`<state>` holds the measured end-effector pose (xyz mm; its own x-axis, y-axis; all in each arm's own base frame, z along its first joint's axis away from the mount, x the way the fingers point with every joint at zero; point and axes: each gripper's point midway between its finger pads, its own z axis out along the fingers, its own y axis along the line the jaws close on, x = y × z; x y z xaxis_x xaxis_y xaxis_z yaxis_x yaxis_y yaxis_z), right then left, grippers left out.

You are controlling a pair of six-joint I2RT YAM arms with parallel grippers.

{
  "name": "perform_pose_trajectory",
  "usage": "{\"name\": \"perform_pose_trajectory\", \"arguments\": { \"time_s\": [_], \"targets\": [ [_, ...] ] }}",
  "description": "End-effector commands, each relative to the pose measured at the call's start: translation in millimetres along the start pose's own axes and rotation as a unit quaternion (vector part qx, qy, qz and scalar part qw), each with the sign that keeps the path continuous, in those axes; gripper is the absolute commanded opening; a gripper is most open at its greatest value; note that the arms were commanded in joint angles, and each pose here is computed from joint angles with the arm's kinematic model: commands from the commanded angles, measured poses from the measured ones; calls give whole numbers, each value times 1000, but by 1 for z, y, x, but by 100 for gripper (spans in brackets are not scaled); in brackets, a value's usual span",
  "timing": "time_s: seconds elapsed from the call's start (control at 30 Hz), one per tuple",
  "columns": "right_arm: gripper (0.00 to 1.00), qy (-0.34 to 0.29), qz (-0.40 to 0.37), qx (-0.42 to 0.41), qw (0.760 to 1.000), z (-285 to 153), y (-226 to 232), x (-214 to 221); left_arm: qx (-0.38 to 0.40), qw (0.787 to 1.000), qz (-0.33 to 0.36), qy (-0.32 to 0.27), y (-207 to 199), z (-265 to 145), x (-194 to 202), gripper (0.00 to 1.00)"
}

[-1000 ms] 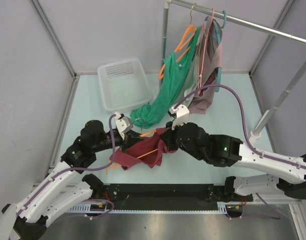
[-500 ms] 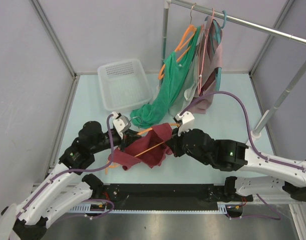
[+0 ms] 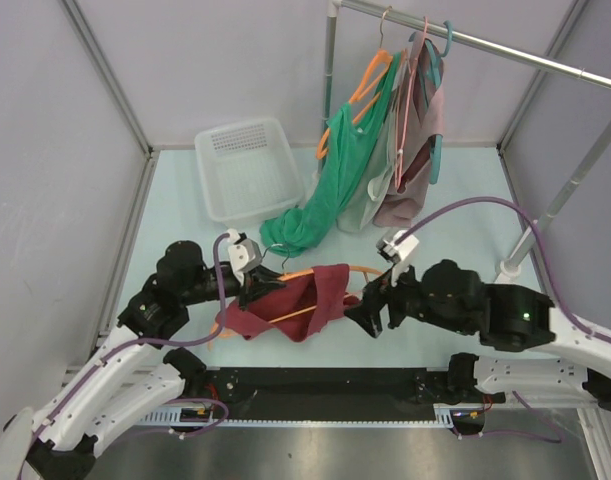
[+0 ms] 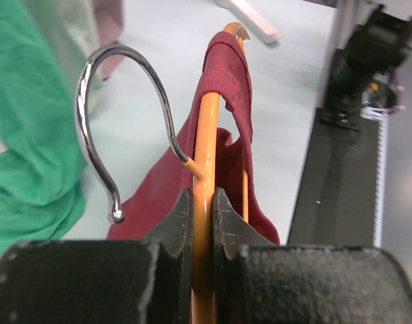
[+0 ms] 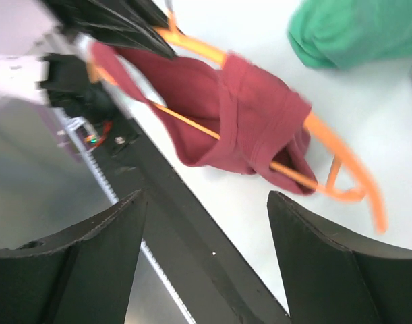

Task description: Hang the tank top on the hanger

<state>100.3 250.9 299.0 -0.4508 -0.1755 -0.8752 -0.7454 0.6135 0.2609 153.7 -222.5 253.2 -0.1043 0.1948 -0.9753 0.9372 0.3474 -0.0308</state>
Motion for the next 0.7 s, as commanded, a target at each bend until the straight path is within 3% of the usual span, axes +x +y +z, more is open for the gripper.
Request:
{"name": "perform_pose_trajectory", "arguments": {
  "time_s": [0.0,0.27,0.67],
  "targets": [
    [77,-2,-64,-71,995,-31,15,-10,99,994,33,-32,-30,0,-21,0],
    [80,30,-128,-84,988,-22,10,-9,203,979,12,-20,-59,-2,-20,0],
    [79,68,-88,-205,972,14,15,3,237,971,8,-23,-72,-6,-21,0]
  ]
}}
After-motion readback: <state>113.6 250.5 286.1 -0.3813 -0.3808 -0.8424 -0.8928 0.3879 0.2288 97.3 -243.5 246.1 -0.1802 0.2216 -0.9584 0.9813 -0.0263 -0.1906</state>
